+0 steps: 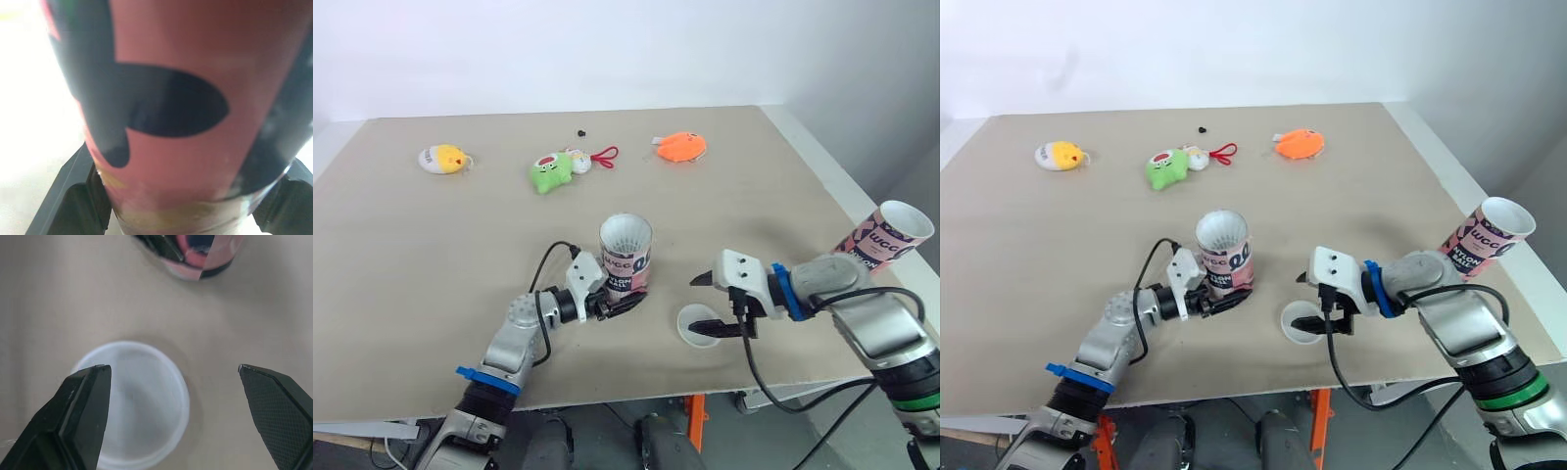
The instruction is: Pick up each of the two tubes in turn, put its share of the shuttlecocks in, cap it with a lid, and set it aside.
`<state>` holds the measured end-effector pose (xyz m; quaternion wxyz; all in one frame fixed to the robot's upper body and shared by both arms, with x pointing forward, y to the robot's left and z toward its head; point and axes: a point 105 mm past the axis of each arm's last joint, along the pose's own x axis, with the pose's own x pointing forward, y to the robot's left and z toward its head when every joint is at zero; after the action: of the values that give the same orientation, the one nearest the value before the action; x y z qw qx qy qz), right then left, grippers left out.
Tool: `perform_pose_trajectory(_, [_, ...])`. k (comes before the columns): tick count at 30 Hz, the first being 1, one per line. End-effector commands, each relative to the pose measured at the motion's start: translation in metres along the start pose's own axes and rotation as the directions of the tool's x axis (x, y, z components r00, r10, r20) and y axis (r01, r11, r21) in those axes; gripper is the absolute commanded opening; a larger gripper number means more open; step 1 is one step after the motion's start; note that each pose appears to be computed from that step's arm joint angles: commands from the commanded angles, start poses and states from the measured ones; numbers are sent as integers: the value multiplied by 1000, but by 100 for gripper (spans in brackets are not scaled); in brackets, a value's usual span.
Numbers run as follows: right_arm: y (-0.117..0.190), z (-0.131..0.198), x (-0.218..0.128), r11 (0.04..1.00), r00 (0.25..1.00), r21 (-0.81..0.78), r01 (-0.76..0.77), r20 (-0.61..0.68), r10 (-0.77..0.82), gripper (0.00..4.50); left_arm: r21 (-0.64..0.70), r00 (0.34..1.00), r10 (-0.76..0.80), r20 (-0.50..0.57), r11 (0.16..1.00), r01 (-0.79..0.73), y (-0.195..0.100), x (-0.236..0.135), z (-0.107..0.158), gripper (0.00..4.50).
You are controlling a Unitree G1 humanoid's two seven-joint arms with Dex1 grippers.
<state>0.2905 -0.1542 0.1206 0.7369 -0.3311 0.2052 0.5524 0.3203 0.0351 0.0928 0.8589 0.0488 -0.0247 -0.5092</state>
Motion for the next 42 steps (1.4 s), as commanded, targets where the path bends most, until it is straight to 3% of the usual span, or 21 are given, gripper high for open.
perform_pose_trajectory(1, [-6,-3,3,998,999,-49,33,-16,-34,444,-17,999,17,-29,1000,-18,-4,3,-16,297])
perform_pose_trajectory(4, [-7,-6,5,998,999,-60,34,-26,-35,444,-24,1000,14,-25,1000,-15,-7,4,-18,297])
perform_pose_trajectory(6, [-7,-8,6,997,999,-64,30,-31,-32,387,-35,1000,16,-19,999,-16,-8,5,-17,297])
perform_pose_trajectory(8, [-7,-12,7,997,999,-69,28,-41,-31,306,-36,1000,17,-17,999,-18,-8,6,-16,297])
perform_pose_trajectory(14, [-8,-17,7,997,998,-66,27,-56,-30,4,-34,1000,18,-20,999,-19,-7,5,-15,297])
perform_pose_trajectory(21, [-5,-12,5,998,999,-62,10,-30,-12,4,-34,1000,14,-19,999,-15,-7,6,-13,297])
perform_pose_trajectory(24, [-18,22,-9,997,995,-64,51,94,-45,4,-33,1000,14,-21,999,-14,-6,6,-13,297])
perform_pose_trajectory(28, [-46,93,-45,974,951,-142,175,281,-130,4,-31,1000,11,-28,999,-12,-5,5,-14,297])
perform_pose_trajectory(33, [-58,164,-74,917,903,-274,290,397,-167,4,-23,998,17,-61,1000,-18,-4,5,-19,297])
perform_pose_trajectory(38, [-56,194,-73,883,897,-356,306,419,-142,4,7,993,29,-114,1000,-28,-1,7,-27,297])
perform_pose_trajectory(42, [-50,198,-63,868,919,-414,273,378,-108,4,20,989,37,-140,999,-35,0,6,-31,297])
